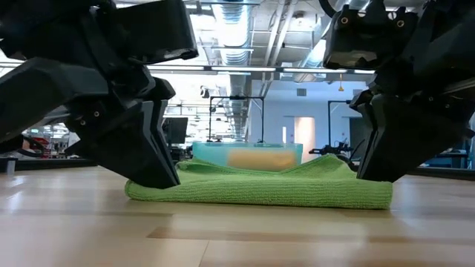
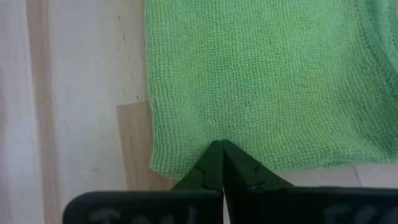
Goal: Roll microfiber towels into tight, uniform cylinder then place into a basket
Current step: Roll the green microfiber cloth
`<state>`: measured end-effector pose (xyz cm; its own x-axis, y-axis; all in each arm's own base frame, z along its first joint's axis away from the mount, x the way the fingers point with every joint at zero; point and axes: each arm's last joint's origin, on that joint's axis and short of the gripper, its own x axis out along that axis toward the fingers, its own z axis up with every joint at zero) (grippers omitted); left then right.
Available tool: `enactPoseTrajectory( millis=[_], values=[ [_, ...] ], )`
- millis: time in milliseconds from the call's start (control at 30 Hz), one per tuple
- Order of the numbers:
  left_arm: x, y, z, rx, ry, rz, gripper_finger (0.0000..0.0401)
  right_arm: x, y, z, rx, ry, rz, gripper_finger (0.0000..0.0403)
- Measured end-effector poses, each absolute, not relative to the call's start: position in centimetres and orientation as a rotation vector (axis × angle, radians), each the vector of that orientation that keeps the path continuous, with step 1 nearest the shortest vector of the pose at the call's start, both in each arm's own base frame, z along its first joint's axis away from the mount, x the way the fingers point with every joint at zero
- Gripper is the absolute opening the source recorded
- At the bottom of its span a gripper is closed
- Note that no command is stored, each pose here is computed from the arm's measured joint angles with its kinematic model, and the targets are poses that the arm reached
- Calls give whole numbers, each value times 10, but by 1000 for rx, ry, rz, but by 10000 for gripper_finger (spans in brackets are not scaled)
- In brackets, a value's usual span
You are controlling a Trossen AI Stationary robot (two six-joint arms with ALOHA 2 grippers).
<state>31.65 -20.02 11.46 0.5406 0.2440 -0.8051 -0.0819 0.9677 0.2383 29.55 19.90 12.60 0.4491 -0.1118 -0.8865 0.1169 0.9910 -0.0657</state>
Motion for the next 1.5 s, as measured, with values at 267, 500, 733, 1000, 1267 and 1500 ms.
enactPoseTrajectory(
  millis=[267, 500, 733, 1000, 1267, 1500],
  values=[
    [317, -199, 114, 152, 986, 211, 78, 297, 198, 125, 83, 1116, -155, 49],
    [317, -198, 114, 124, 986, 226, 126, 295, 196, 124, 69, 1141, -165, 110],
    [317, -197, 113, 94, 998, 233, 139, 286, 190, 133, 58, 1190, -199, 142],
    [321, -199, 118, 113, 1000, 231, 138, 263, 191, 179, -8, 1090, -216, 140],
    [319, -218, 143, 256, 1015, 238, 138, 240, 215, 203, -92, 847, -221, 139],
    [313, -237, 173, 329, 989, 288, 138, 239, 247, 187, -177, 762, -106, 134]
  ],
)
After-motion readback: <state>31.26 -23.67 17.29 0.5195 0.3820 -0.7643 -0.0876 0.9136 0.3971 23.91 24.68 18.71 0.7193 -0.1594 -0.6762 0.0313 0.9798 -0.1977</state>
